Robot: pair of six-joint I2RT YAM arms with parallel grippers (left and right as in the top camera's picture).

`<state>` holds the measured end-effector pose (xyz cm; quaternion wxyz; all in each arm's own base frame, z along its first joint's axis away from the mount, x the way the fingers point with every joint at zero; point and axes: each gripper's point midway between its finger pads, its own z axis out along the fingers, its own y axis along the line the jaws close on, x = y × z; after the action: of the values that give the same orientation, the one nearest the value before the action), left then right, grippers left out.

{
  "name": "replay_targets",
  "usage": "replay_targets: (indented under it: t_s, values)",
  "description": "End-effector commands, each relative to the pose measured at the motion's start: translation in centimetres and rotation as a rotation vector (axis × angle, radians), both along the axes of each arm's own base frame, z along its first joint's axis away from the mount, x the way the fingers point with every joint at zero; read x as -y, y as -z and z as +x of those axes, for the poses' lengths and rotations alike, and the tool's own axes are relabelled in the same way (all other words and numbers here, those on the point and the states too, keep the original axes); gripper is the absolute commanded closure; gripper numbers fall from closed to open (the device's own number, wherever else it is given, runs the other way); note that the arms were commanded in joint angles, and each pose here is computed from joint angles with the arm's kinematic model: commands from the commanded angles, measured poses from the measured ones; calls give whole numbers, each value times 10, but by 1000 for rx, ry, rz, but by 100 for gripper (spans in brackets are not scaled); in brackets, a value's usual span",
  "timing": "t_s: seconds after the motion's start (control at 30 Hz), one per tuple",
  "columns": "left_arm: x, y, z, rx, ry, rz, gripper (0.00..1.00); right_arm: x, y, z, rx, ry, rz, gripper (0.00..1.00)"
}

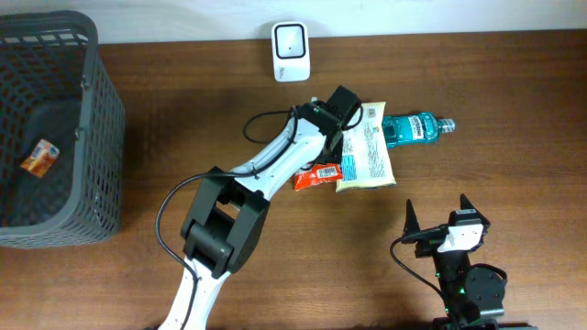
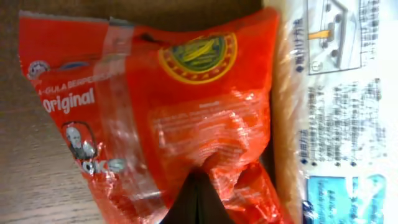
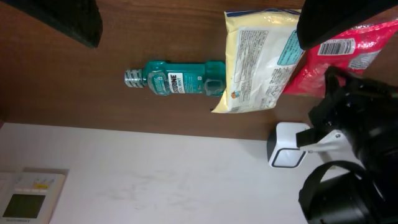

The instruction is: Scan the item barcode

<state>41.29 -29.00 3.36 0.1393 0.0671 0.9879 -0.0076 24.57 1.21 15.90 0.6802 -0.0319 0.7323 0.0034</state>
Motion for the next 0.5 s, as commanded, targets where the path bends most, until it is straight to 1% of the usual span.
replay_targets:
  t_s: [0.0, 0.03, 0.1, 0.2, 0.27, 0.33, 0.4, 0.43, 0.47]
  values:
    - [16, -50, 17, 78, 41, -72, 100, 3, 4, 0, -4, 15, -7, 2]
    - [18, -69, 21, 108, 40, -94, 100, 3, 4, 0, -4, 15, -7, 2]
    - [17, -86, 23, 138, 37, -106, 100, 3, 4, 0, -4, 15, -7, 2]
    - [9, -95, 21, 143, 29, -87, 100, 3, 4, 0, -4, 15, -7, 2]
    - [-7, -121, 22, 156, 3, -93, 100, 3, 4, 0, -4, 15, -7, 2]
    - [-35, -170, 24, 203, -13, -105, 99, 3, 4, 0, -4, 15, -7, 2]
    - [-87, -236, 22, 291, -22, -90, 91, 3, 4, 0, -4, 15, -7, 2]
    - [-114, -261, 22, 337, -70, -76, 86, 3, 4, 0, -4, 15, -7, 2]
    - [-148, -288, 19, 395, -140, -62, 78, 3, 4, 0, -4, 15, -7, 2]
